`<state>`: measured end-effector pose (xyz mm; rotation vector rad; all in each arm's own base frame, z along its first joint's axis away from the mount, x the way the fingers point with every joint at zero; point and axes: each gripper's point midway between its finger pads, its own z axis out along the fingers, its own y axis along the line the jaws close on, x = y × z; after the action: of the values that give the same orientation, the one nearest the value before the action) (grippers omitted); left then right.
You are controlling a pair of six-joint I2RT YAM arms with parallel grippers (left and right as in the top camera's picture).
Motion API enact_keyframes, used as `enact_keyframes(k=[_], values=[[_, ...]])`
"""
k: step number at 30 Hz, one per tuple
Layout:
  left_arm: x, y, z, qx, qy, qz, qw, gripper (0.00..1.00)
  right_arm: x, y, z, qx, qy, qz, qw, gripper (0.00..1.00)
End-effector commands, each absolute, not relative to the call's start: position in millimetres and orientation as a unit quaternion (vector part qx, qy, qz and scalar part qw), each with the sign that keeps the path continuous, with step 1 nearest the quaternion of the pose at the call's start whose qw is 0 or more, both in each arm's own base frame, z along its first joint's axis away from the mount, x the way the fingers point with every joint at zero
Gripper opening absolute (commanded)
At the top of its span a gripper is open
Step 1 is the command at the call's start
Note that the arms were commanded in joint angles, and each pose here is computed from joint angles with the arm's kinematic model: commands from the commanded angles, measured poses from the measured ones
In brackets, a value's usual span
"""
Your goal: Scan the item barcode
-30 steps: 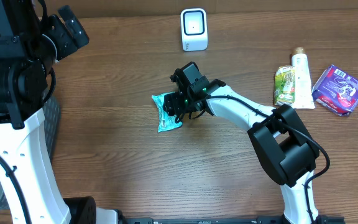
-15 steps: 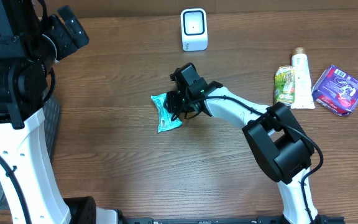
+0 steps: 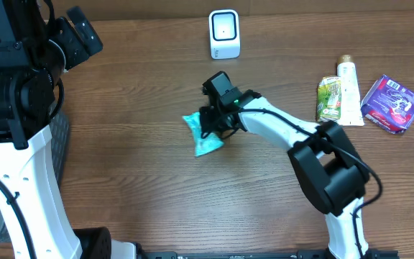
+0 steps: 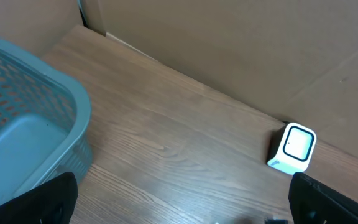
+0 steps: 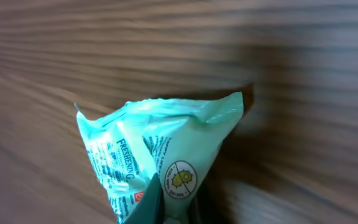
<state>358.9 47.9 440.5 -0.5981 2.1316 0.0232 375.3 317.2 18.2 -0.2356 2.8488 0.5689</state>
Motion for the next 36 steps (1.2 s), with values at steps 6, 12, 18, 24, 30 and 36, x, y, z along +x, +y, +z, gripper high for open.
enact_keyframes(k=[6, 12, 18, 24, 30, 36], values=[[359.9, 51.5, 440.7, -0.236, 0.862, 0.021, 0.448, 1.0, 419.2, 229.7, 73.2, -0.042, 0.967, -0.019, 0.252, 0.04], [359.9, 51.5, 440.7, -0.236, 0.862, 0.021, 0.448, 1.0, 419.2, 219.7, 59.2, -0.031, 0.973, -0.007, 0.229, 0.14], [359.9, 51.5, 440.7, -0.236, 0.862, 0.021, 0.448, 1.0, 424.5, 207.8, 68.7, -0.01, 0.979, 0.028, 0.203, 0.57], [359.9, 51.5, 440.7, -0.236, 0.862, 0.021, 0.448, 1.0, 430.4, 207.2, 101.2, -0.039, 0.98, 0.062, 0.187, 0.09], [359.9, 51.2, 440.6, -0.236, 0.862, 0.02, 0.448, 1.0, 418.0, 229.3, 91.7, -0.04, 0.98, 0.107, 0.16, 0.04], [359.9, 51.2, 440.6, -0.236, 0.862, 0.02, 0.448, 1.0, 409.4, 233.2, 58.9, -0.018, 0.987, 0.103, 0.126, 0.04]])
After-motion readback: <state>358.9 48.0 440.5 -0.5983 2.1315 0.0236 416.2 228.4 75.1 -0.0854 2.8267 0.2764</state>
